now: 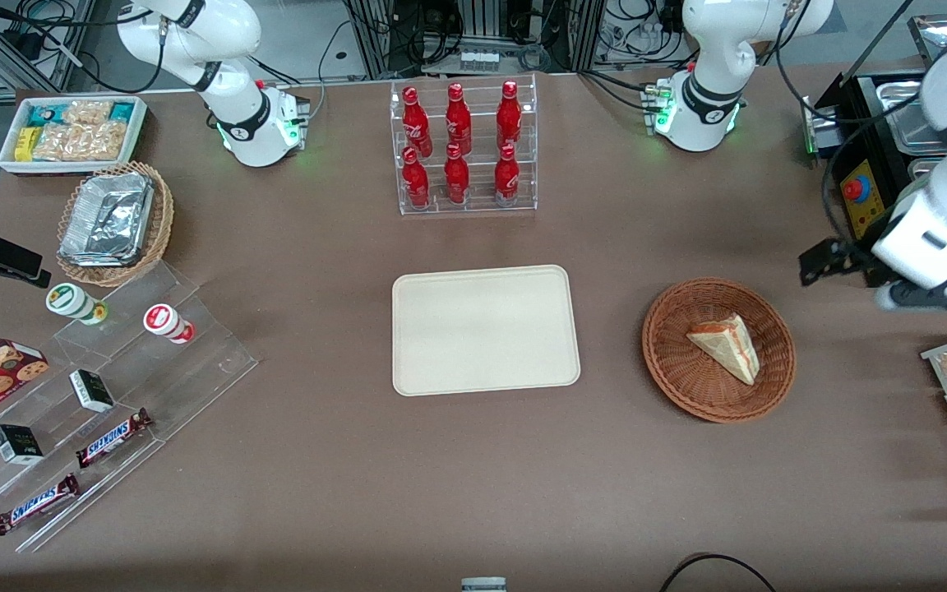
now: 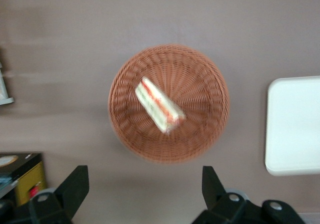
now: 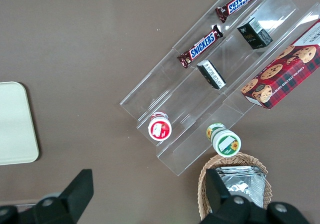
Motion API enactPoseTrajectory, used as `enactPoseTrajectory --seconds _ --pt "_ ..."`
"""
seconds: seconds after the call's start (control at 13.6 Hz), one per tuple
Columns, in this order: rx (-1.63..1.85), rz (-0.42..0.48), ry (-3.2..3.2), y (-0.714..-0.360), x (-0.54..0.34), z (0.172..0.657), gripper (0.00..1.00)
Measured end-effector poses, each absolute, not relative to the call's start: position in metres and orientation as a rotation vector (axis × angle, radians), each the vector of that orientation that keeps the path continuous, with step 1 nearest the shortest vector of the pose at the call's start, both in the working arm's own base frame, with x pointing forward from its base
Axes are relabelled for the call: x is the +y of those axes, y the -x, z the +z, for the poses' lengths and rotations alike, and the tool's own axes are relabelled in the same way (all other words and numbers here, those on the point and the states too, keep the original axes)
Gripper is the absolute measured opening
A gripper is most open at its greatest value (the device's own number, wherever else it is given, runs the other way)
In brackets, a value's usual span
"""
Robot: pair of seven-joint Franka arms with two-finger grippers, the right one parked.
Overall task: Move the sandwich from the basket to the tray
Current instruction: 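Move the left gripper over the sandwich in the wicker basket, then lower the left gripper and close it on the wrapped sandwich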
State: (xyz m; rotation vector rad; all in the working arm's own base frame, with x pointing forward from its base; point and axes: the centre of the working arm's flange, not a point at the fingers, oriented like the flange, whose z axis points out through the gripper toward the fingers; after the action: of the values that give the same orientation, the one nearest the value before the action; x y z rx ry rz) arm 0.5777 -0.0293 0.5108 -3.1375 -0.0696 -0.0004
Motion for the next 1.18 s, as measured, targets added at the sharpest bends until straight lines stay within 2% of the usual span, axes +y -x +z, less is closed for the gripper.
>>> enactPoseTrajectory --seconds 0.22,0.44,0.81,1.18 --pt "-0.384 -0.11 3.125 -0.572 -0.029 0.433 1.0" --pt "-0.735 -0.227 3.087 -0.556 -0.03 0.376 1.0" --pt "-0.987 -0.135 3.014 -0.543 -0.036 0.321 1.0" --pt "-1.066 -0.146 2.994 -0.548 -0.039 0.287 1.0"
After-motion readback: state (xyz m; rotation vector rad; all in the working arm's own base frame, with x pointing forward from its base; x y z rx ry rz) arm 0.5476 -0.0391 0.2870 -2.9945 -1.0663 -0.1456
